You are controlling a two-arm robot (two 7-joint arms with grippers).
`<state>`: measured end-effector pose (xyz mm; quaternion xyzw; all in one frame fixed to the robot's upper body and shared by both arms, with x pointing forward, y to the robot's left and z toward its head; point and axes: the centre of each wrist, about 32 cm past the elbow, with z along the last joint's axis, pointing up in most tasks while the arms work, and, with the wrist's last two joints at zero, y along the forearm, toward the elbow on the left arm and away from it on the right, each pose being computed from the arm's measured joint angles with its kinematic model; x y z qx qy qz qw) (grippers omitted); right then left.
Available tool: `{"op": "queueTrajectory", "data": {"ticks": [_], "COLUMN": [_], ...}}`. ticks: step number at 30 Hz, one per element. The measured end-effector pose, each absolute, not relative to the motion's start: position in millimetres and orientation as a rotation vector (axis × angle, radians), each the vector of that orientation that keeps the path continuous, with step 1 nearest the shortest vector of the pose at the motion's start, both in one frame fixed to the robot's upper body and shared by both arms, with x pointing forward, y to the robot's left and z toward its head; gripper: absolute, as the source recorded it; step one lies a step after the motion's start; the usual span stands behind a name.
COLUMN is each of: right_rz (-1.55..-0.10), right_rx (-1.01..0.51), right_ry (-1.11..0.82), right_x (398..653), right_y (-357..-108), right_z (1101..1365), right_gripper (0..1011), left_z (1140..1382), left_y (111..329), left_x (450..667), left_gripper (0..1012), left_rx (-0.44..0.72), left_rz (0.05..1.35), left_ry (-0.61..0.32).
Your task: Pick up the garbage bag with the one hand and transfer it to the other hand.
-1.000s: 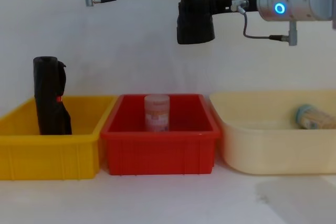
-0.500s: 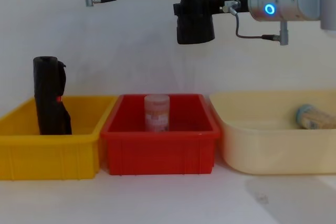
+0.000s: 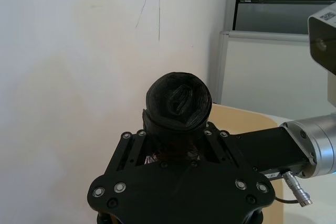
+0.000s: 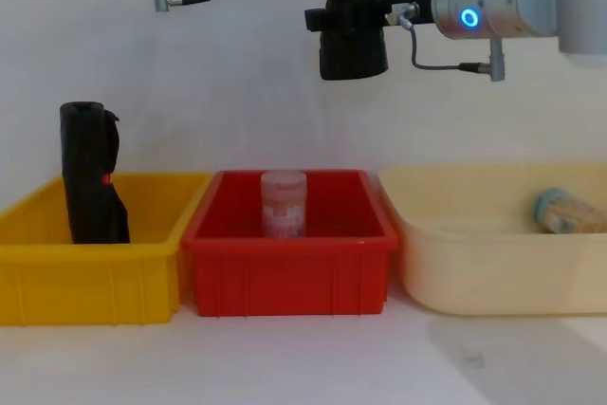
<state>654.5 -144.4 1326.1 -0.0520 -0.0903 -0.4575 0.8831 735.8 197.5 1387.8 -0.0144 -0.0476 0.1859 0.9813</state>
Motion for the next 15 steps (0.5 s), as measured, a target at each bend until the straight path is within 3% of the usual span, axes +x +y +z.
{"op": "queueTrajectory", "data": {"ticks": [15], "right_rz": [-0.954], "right_rx": [-0.114], "right_ry": [-0.192], "right_x": [656.4], "right_y": [-141.4], "right_z": [1326.5], "right_gripper": [519], "left_z": [1387.8], "left_y": [197.6], "left_x": [735.8], "left_gripper": [394], "left_rx": [-0.029], "left_rz": [0.374], "left_ry": [-0.096]}}
